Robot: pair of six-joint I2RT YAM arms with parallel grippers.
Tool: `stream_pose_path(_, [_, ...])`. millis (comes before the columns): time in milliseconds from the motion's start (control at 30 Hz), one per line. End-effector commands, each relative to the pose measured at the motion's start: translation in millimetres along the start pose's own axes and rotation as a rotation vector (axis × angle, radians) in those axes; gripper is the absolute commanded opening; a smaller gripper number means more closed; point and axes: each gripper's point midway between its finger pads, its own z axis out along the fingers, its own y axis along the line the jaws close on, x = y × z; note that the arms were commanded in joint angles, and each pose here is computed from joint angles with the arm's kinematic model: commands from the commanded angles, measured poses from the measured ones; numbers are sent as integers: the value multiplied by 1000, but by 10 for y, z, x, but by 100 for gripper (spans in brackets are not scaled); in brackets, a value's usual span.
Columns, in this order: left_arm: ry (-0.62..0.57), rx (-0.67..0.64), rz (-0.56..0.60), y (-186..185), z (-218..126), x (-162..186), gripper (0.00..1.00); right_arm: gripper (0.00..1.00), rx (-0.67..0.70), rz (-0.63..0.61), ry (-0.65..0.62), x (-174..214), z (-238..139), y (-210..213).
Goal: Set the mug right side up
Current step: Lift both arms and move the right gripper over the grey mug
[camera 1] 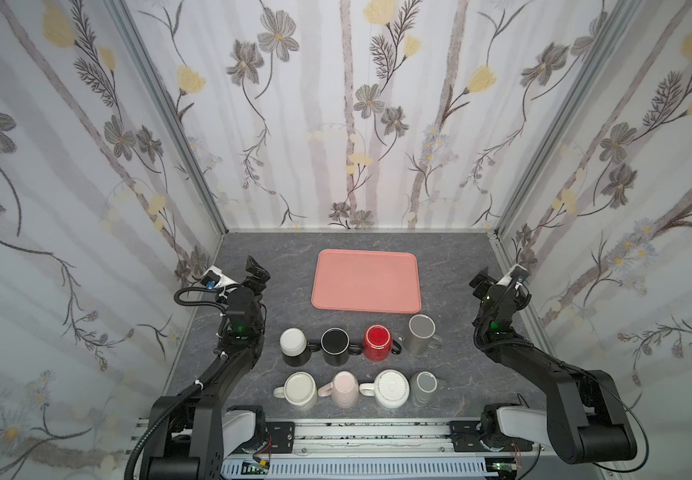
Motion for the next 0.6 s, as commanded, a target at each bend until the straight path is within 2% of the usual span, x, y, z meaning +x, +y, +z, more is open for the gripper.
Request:
stream_pose_path(0, [37, -86, -257, 317, -110, 109, 100, 99, 75, 277, 184, 290, 49, -269])
stream_pose_path(33, [48, -31, -264, 246, -135, 111, 100, 100, -11, 306, 221, 335, 60, -171])
stream_pose_path(100, [82, 46, -269, 121, -159, 151, 100, 100, -40, 362, 236, 360, 27, -139])
stream_pose_path(167, [115, 126, -285, -15, -190, 184, 100, 100, -122, 354, 260, 346, -30, -4])
stream_pose_path(267, [167, 189, -365, -138, -248, 222, 100, 100, -182, 272, 356, 415, -148, 159])
stream_pose_path(333, [230, 232, -354, -260, -277, 280, 100, 100, -185, 194, 450, 526, -264, 213])
stream_pose_path(400, [339, 218, -287, -365, -245, 412, 100, 100, -204, 122, 533, 652, -420, 272])
stream_pose_path(467, [437, 138, -247, -351, -184, 558, 100, 100, -223, 67, 605, 784, -583, 310])
stream_pose_path(567, [598, 32, -248, -352, -180, 898, 100, 100, -272, 12, 727, 1009, -850, 372])
